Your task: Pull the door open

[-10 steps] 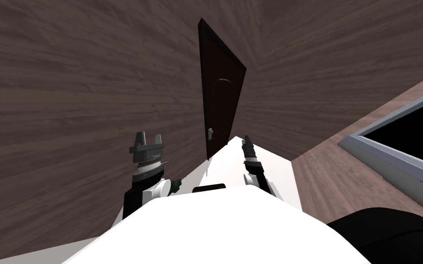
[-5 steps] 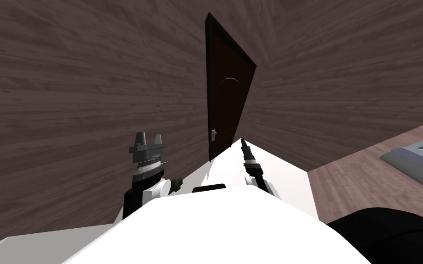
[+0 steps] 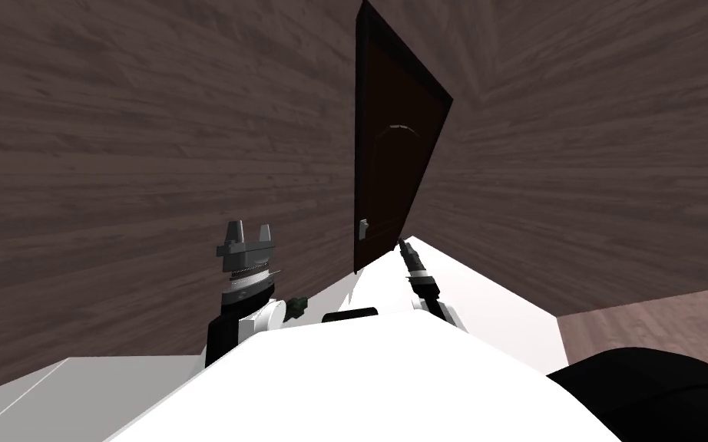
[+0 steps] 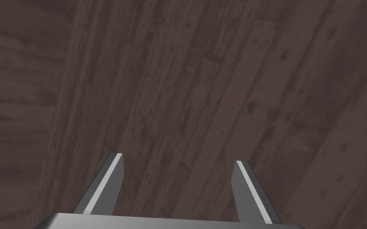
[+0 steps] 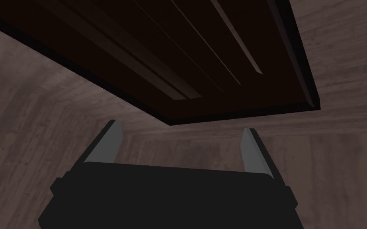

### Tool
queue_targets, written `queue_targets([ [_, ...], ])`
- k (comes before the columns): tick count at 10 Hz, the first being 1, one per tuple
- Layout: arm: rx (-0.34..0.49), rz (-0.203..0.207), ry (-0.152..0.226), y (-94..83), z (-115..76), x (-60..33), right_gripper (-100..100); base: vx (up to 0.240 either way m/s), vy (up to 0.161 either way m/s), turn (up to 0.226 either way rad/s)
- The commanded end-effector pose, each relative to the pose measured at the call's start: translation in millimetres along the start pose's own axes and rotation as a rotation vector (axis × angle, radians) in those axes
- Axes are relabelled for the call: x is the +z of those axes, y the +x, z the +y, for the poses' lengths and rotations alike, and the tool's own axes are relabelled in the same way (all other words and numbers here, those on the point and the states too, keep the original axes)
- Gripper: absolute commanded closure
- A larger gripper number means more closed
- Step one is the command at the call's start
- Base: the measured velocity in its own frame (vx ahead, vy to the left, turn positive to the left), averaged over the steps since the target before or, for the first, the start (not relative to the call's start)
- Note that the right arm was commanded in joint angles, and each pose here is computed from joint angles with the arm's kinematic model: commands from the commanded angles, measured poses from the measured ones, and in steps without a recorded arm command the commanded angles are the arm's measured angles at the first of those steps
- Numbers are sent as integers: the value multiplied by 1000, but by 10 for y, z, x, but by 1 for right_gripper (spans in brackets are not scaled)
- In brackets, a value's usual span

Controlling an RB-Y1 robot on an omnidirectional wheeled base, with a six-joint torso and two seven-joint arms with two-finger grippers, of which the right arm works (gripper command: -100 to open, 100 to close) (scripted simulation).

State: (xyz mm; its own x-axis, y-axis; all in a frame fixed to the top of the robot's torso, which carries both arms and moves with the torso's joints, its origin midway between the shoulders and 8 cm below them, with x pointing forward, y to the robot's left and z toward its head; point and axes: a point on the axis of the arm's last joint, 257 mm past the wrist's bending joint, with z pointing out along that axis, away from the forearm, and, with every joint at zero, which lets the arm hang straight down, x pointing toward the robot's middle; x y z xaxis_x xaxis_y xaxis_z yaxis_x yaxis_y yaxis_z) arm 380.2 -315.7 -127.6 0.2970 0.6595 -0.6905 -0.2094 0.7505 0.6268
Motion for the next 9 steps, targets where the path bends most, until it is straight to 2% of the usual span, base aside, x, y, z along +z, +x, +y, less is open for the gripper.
queue_targets([
  [1,-78,29,11,81,-99,-49,-100,84,-53,179],
  [9,-405,179,51,503,-575,-339,-100,79,-66,189],
])
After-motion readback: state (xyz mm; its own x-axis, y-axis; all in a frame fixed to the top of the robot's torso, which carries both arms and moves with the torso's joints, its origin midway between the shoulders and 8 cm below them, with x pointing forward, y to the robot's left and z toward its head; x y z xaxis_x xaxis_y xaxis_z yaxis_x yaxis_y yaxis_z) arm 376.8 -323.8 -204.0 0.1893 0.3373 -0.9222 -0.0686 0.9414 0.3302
